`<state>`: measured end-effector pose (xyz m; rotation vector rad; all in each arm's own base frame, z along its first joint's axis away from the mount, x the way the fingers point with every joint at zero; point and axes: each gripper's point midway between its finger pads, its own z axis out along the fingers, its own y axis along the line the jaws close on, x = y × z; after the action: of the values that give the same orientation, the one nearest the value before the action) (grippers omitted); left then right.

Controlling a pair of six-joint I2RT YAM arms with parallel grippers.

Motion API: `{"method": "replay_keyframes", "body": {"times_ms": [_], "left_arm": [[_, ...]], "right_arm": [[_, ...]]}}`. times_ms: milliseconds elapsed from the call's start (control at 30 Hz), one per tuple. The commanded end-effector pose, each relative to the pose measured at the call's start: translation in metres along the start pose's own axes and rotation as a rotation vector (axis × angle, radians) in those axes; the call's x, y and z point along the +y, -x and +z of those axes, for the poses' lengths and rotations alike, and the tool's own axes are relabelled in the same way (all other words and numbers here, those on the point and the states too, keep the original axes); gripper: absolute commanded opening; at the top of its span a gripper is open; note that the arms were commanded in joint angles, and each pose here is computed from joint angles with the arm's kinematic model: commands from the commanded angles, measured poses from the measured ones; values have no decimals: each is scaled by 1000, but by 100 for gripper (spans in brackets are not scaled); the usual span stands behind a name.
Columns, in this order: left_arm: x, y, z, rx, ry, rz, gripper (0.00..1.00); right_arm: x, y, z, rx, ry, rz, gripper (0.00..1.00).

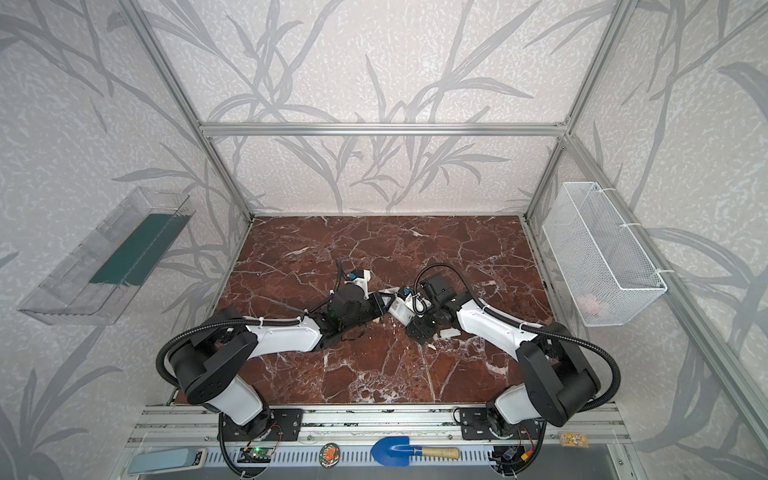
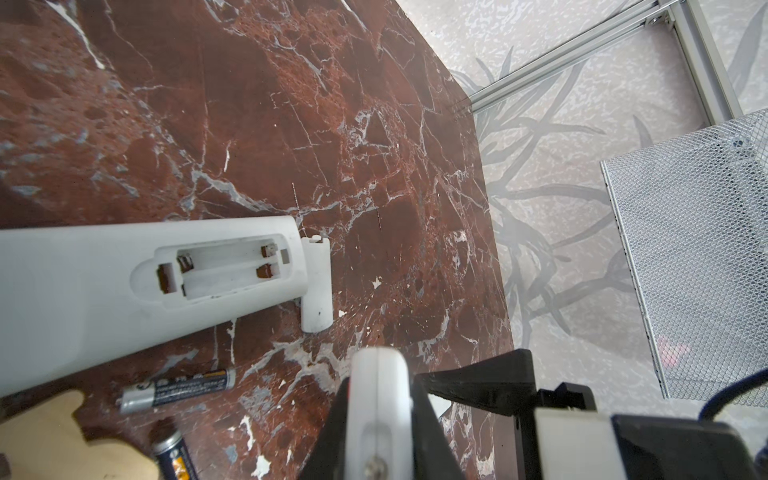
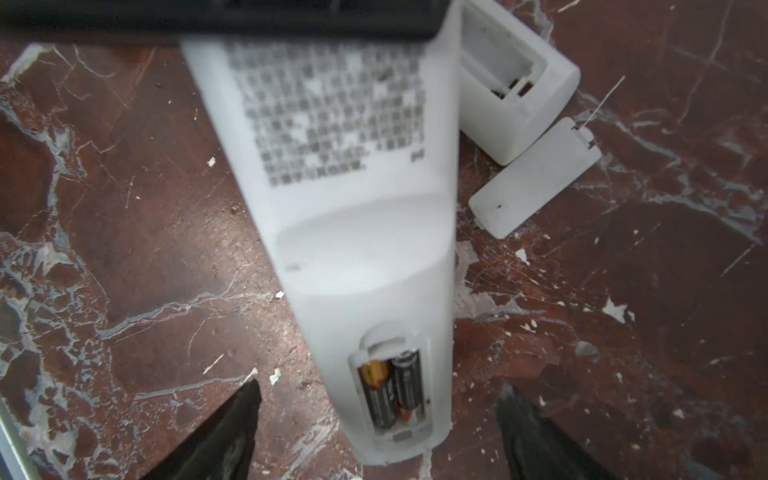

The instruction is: Unload the batteries from the remote control

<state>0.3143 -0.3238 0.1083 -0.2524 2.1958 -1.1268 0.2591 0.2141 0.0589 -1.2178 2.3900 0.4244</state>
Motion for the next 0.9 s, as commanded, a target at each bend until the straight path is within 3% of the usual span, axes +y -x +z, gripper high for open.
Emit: {"method": "replay_keyframes", "body": {"times_ms": [0,267,867], "left_arm": [[16,-9,-3,30,42,21,0],[6,-5,0,18,-66,-25,0],[10,-5,-5,31,-126,-87,0]], "right_arm": [[-6,11,3,-7,-4,-46,85],[-6,8,14,21,45,-57,79],[-6,0,27,78,84,-50,59]]}}
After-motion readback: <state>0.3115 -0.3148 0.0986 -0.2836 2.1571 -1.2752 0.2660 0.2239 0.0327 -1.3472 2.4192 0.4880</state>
